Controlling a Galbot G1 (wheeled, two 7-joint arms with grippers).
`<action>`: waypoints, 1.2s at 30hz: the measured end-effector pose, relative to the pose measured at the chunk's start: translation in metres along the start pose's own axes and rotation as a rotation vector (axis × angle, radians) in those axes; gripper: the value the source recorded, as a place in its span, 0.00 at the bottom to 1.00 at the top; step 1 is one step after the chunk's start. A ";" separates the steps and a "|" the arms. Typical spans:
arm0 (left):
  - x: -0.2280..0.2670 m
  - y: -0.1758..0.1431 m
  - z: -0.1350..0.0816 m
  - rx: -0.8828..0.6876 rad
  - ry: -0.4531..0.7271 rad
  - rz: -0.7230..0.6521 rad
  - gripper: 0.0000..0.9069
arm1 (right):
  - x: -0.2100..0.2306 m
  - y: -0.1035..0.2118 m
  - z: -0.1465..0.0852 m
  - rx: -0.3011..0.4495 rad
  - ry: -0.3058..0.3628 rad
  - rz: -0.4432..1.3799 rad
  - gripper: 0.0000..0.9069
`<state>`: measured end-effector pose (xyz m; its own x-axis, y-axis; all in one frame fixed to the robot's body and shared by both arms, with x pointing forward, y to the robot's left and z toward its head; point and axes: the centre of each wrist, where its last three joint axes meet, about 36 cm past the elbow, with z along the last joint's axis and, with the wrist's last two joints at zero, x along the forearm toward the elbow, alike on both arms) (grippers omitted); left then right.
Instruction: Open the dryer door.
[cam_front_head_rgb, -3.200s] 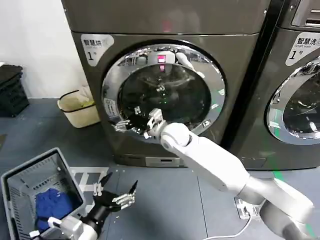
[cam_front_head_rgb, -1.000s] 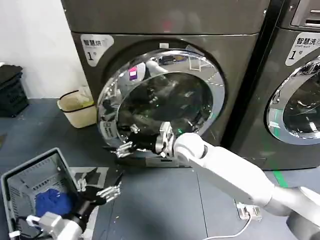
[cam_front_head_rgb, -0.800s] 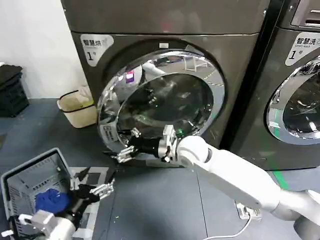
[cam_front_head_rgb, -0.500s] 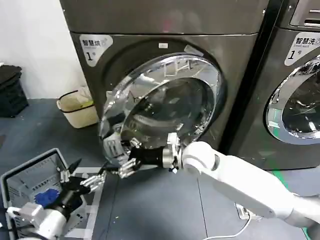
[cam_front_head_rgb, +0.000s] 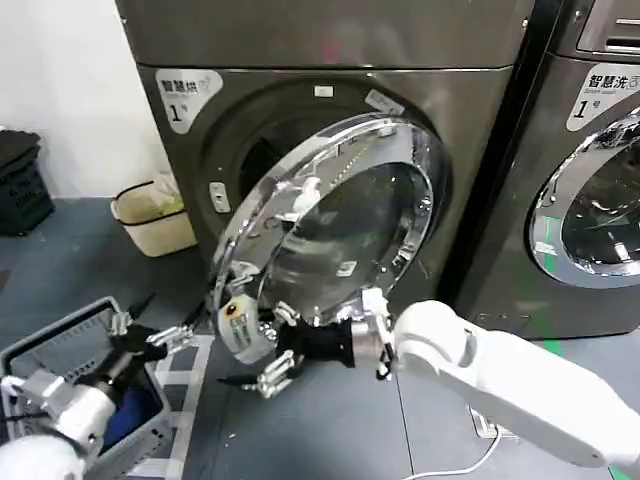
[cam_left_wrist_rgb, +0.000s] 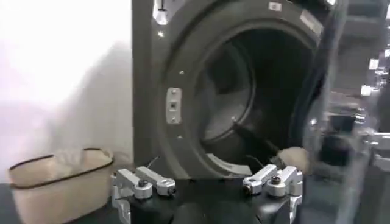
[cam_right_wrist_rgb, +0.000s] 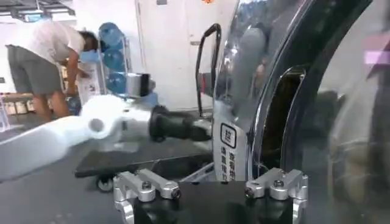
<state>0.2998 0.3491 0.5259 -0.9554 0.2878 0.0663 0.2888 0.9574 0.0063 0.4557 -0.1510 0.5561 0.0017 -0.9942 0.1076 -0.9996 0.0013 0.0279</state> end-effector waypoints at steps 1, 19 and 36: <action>-0.004 0.002 0.000 -0.013 -0.004 0.022 1.00 | 0.005 0.002 0.000 0.001 -0.003 0.009 1.00; -0.071 0.023 -0.017 -0.078 -0.062 0.428 1.00 | 0.128 0.057 0.008 0.025 -0.050 0.408 1.00; -0.099 -0.012 -0.037 -0.117 -0.116 0.590 1.00 | 0.232 0.142 0.025 0.113 -0.056 0.964 1.00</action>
<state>0.3936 0.3085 0.5563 -0.6309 0.7756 -0.0175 0.7697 0.6286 0.1114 0.3139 -0.3840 0.5597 -0.8177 -0.5755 -0.0129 -0.5681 0.8104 -0.1436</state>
